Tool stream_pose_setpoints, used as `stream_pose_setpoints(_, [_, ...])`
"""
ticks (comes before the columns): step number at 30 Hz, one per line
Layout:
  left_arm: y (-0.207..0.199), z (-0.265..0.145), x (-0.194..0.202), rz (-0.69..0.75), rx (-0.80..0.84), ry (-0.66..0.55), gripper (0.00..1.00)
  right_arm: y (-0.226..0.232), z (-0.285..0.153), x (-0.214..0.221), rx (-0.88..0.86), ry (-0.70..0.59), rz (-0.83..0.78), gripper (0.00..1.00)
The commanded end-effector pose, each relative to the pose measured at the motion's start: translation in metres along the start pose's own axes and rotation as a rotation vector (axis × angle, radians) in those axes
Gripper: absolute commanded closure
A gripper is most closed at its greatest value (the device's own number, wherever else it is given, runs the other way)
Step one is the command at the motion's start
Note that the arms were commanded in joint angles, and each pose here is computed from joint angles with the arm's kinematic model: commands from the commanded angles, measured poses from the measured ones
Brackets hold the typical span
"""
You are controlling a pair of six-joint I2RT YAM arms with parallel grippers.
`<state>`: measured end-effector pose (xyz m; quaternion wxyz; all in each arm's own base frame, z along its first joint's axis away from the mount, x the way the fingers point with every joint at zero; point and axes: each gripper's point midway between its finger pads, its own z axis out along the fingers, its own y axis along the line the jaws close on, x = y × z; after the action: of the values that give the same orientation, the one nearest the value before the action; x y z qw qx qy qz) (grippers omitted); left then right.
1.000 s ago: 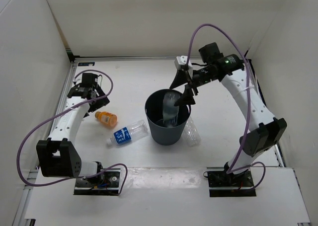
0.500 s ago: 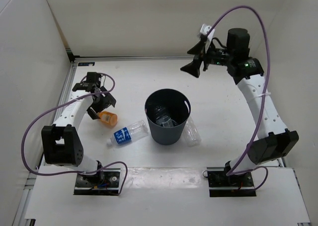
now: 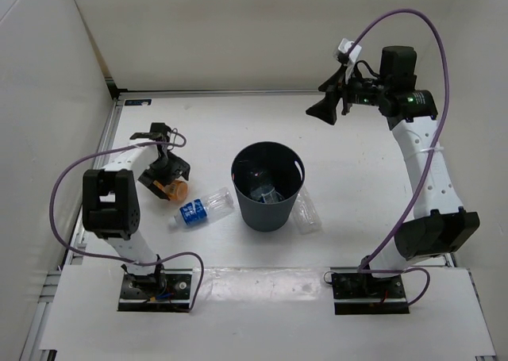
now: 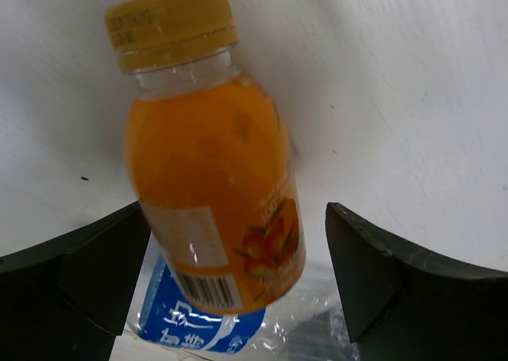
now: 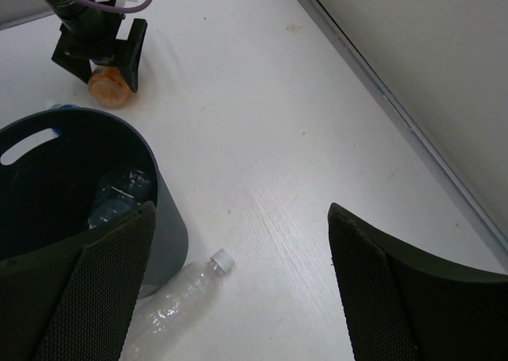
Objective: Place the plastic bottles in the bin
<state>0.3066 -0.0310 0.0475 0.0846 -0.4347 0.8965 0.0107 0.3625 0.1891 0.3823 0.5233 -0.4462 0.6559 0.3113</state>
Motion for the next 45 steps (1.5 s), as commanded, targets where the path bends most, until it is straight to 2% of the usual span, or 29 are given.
stream_pose_setpoints(1, [-0.016, -0.005, -0.011, -0.029, 0.033, -0.016, 0.0, 0.011, -0.019, -0.016, 0.012, -0.014, -0.016, 0.1])
stream_pose_setpoints(3, [-0.016, 0.002, -0.011, -0.019, 0.013, -0.002, 0.06, 0.012, -0.021, -0.014, 0.024, -0.004, -0.001, 0.1])
stream_pose_setpoints(7, [-0.021, 0.002, -0.019, 0.01, 0.017, 0.002, 0.27, 0.007, -0.022, -0.004, 0.059, 0.024, 0.041, 0.1])
stream_pose_setpoints(12, [-0.022, -0.01, -0.03, 0.002, 0.031, -0.014, 0.43, 0.006, -0.021, -0.003, 0.076, 0.034, 0.055, 0.1])
stream_pose_setpoints(14, [-0.029, -0.033, -0.042, -0.01, 0.077, -0.054, 0.51, -0.003, -0.022, 0.005, 0.116, 0.056, 0.08, 0.1])
stream_pose_setpoints(16, [-0.038, -0.05, -0.048, -0.004, 0.127, -0.075, 0.52, -0.016, -0.029, 0.014, 0.174, 0.072, 0.13, 0.1])
stream_pose_setpoints(17, [-0.056, -0.082, -0.063, 0.03, 0.237, -0.153, 0.55, -0.02, -0.029, 0.025, 0.187, 0.085, 0.183, 0.1])
stream_pose_setpoints(19, [-0.076, -0.118, -0.074, 0.067, 0.333, -0.236, 0.55, -0.033, -0.042, 0.036, 0.223, 0.076, 0.272, 0.1])
stream_pose_setpoints(22, [-0.096, -0.199, -0.08, 0.208, 0.449, -0.467, 0.55, -0.045, -0.048, 0.062, 0.251, 0.102, 0.338, 0.1])
stream_pose_setpoints(23, [-0.113, -0.225, -0.062, 0.32, 0.5, -0.52, 0.55, -0.048, -0.048, 0.071, 0.253, 0.124, 0.315, 0.1])
stream_pose_setpoints(24, [-0.118, -0.256, -0.064, 0.387, 0.536, -0.613, 0.55, -0.051, -0.05, 0.08, 0.273, 0.145, 0.311, 0.1])
stream_pose_setpoints(25, [-0.121, -0.267, -0.06, 0.467, 0.532, -0.664, 0.55, -0.051, -0.05, 0.088, 0.276, 0.162, 0.313, 0.1])
stream_pose_setpoints(26, [-0.137, -0.283, -0.026, 0.579, 0.587, -0.678, 0.55, -0.053, -0.051, 0.092, 0.281, 0.177, 0.284, 0.1])
stream_pose_setpoints(28, [-0.146, -0.32, -0.014, 0.724, 0.649, -0.805, 0.57, -0.057, -0.053, 0.108, 0.291, 0.211, 0.279, 0.1])
stream_pose_setpoints(29, [-0.155, -0.329, 0.013, 0.805, 0.699, -0.816, 0.57, -0.059, -0.058, 0.114, 0.299, 0.222, 0.288, 0.1])
stream_pose_setpoints(30, [-0.163, -0.336, 0.038, 0.934, 0.736, -0.866, 0.57, -0.052, -0.056, 0.125, 0.268, 0.244, 0.297, 0.1])
stream_pose_setpoints(32, [-0.165, -0.346, 0.087, 1.055, 0.828, -0.887, 0.57, -0.045, -0.06, 0.14, 0.229, 0.275, 0.315, 0.1])
stream_pose_setpoints(33, [-0.16, -0.339, 0.111, 1.161, 0.837, -0.894, 0.57, -0.04, -0.06, 0.147, 0.202, 0.283, 0.307, 0.1])
stream_pose_setpoints(35, [-0.154, -0.33, 0.128, 1.219, 0.844, -0.902, 0.57, -0.031, -0.064, 0.155, 0.172, 0.298, 0.33, 0.1])
stream_pose_setpoints(36, [-0.149, -0.323, 0.157, 1.301, 0.872, -0.887, 0.57, -0.027, -0.064, 0.16, 0.15, 0.304, 0.306, 0.1])
stream_pose_setpoints(38, [-0.141, -0.318, 0.166, 1.361, 0.863, -0.917, 0.57, -0.02, -0.065, 0.165, 0.132, 0.316, 0.306, 0.1])
stream_pose_setpoints(42, [-0.134, -0.303, 0.202, 1.485, 0.906, -0.898, 0.49, -0.006, -0.062, 0.173, 0.077, 0.332, 0.273, 0.1])
stream_pose_setpoints(43, [-0.132, -0.295, 0.205, 1.499, 0.894, -0.885, 0.44, 0.0, -0.062, 0.179, 0.058, 0.344, 0.276, 0.1])
stream_pose_setpoints(45, [-0.131, -0.291, 0.204, 1.494, 0.881, -0.884, 0.25, 0.006, -0.058, 0.182, 0.035, 0.349, 0.278, 0.1])
